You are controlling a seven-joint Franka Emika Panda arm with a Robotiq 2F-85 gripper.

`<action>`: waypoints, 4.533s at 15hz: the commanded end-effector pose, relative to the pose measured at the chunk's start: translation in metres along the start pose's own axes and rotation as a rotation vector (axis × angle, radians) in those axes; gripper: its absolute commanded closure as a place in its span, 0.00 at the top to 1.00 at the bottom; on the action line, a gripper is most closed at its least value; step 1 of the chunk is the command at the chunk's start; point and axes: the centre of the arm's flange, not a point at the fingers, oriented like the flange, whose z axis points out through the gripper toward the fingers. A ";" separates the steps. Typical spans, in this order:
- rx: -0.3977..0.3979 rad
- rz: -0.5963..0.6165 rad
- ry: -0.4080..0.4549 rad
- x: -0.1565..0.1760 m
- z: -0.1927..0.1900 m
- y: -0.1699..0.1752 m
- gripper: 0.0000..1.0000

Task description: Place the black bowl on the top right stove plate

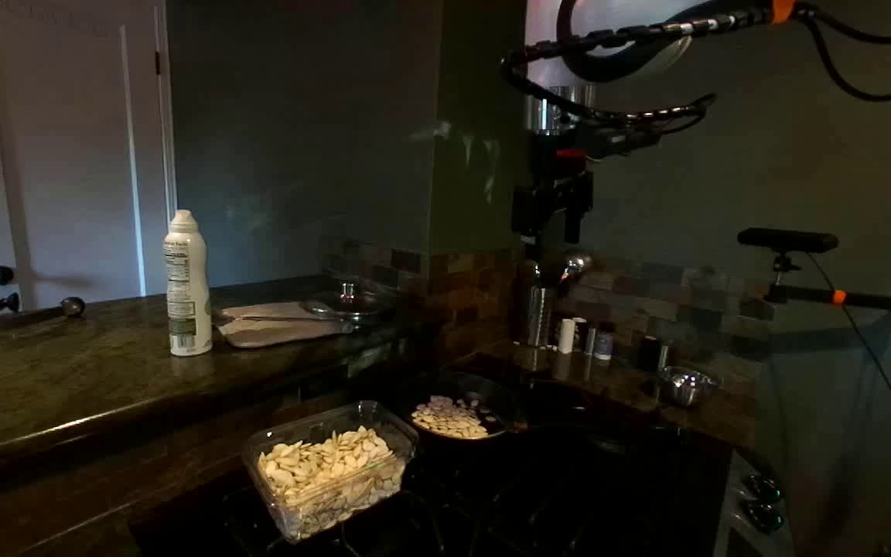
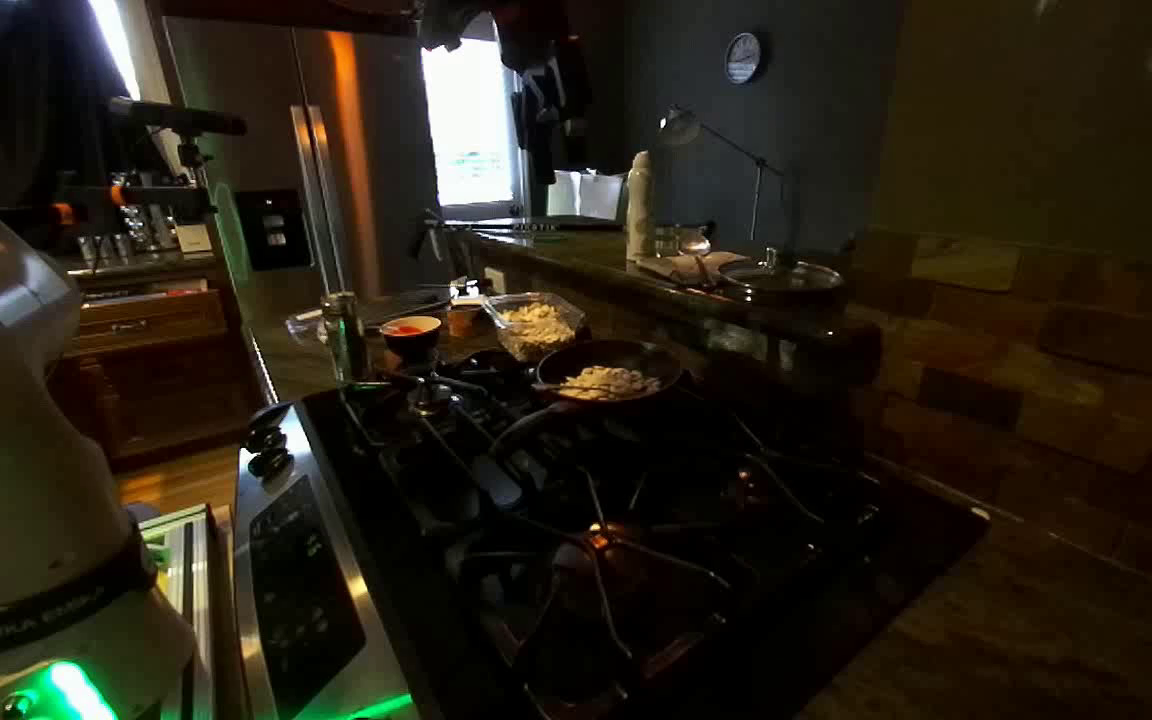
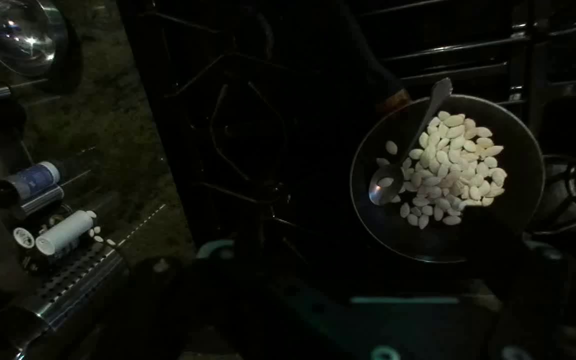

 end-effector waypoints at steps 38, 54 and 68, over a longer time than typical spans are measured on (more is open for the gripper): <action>0.558 -0.015 -0.294 -0.132 0.054 -0.391 1.00; 0.496 0.003 -0.218 -0.141 0.159 -0.459 0.71; 0.406 0.170 -0.125 -0.140 0.167 -0.468 0.30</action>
